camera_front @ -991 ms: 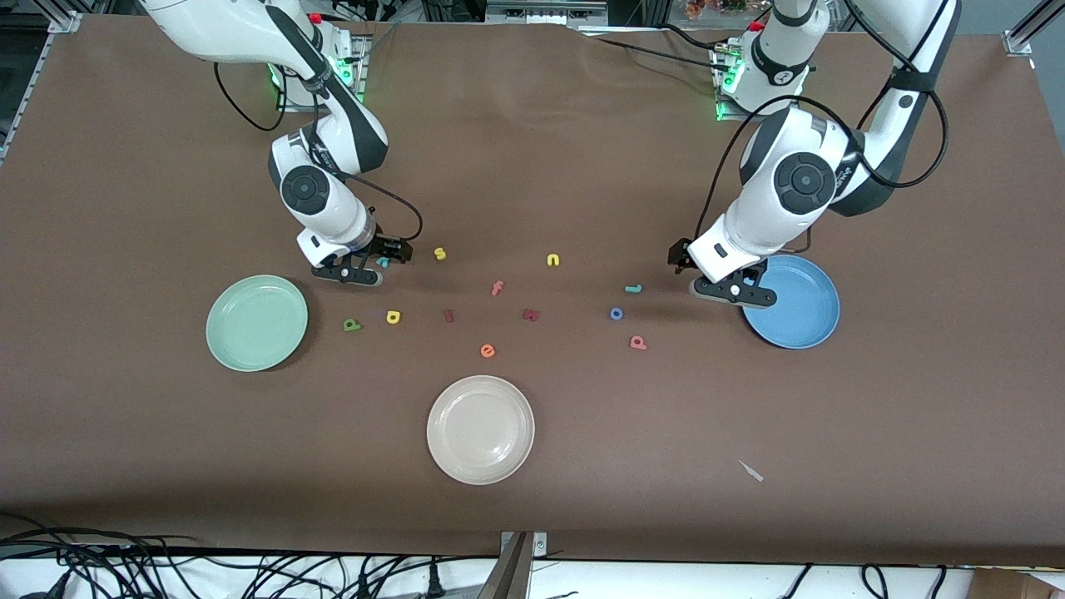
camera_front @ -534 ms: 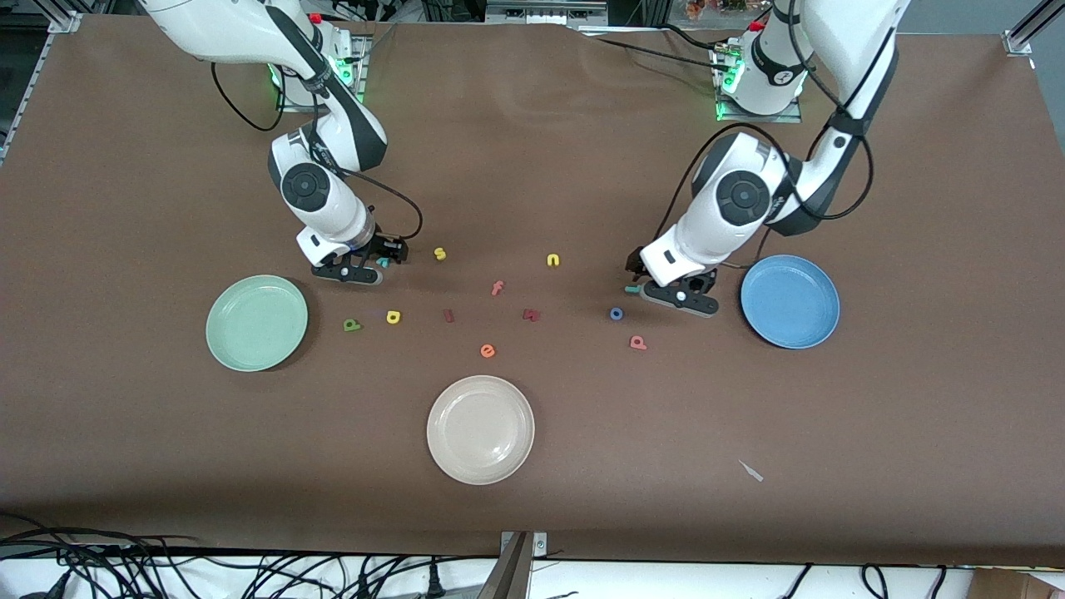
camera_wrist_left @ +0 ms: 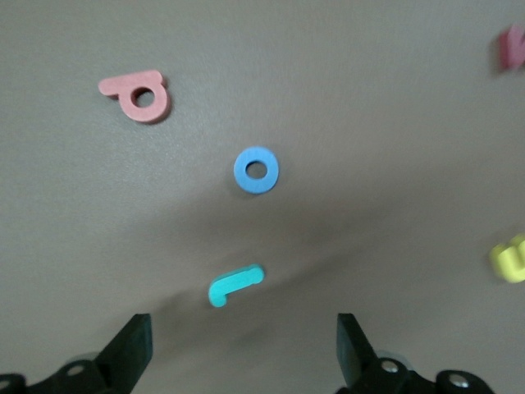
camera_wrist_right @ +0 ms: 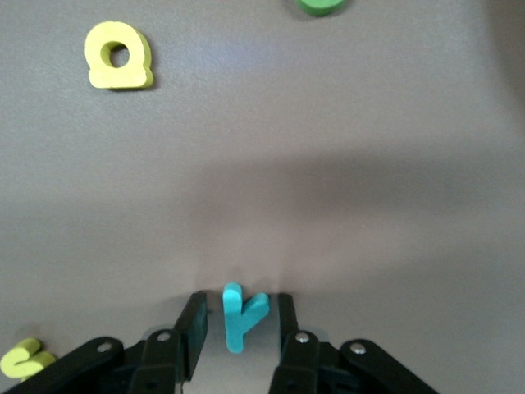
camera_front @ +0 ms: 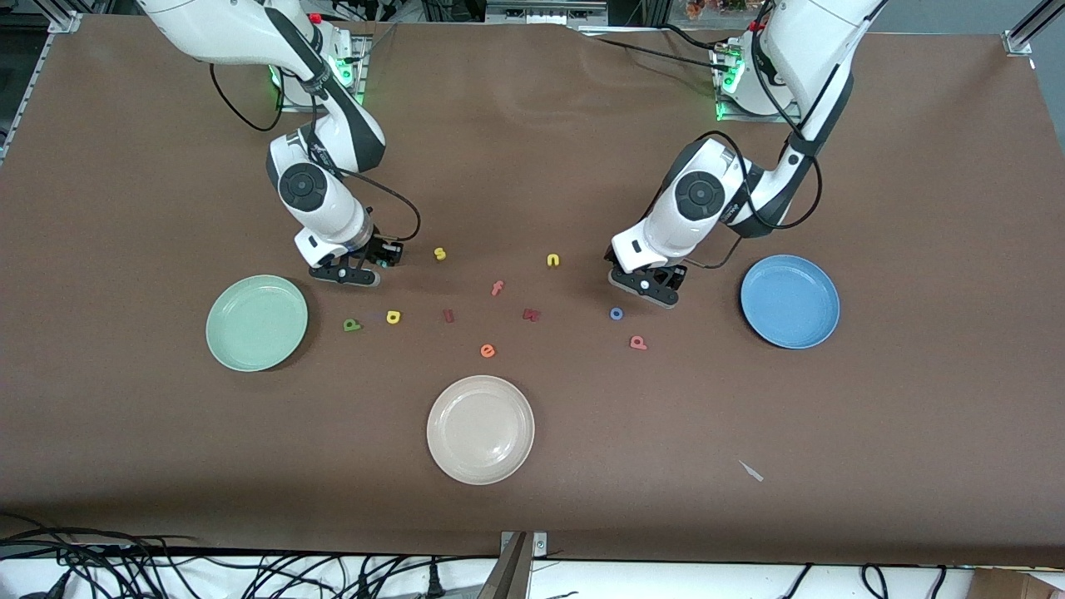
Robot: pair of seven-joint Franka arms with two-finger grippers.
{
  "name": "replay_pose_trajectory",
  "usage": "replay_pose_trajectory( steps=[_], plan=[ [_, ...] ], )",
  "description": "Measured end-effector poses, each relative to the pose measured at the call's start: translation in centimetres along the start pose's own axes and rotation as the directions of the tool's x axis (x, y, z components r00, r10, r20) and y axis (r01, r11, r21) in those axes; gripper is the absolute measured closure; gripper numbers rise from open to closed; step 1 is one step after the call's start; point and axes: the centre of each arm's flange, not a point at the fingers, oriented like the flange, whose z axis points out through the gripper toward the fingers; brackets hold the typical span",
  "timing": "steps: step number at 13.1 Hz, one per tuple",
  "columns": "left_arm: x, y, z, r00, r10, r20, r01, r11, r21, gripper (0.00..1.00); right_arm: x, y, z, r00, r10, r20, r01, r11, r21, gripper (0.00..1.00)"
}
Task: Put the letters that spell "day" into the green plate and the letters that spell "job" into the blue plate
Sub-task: 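Grasp the cyan Y with the right gripper while the left gripper grasps hook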
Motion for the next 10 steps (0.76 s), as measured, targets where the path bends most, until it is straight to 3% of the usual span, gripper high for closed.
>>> replay_pose_trajectory(
  steps=[2, 8, 10],
  plan=[
    [-0.4, 0.4, 1.1, 0.999, 0.046, 0.015, -0.046, 0.999, 0.020, 0.03, 0.1, 0.1, 0.0, 1.000, 0.001, -0.003, -0.001, 1.000, 0.000, 0.73],
    [-0.7, 1.5, 3.0, 0.997, 0.072, 0.002, -0.072, 0.997, 0.010, 0.06, 0.1, 0.1, -0.1, 1.000, 0.001, -0.006, -0.001, 1.000, 0.002, 0.74],
    [-0.4, 0.6, 3.2, 0.995, 0.098, -0.019, -0.097, 0.995, 0.036, 0.12, 0.6, -0.1, -0.7, 1.000, 0.001, -0.004, -0.001, 1.000, -0.003, 0.74]
  ],
)
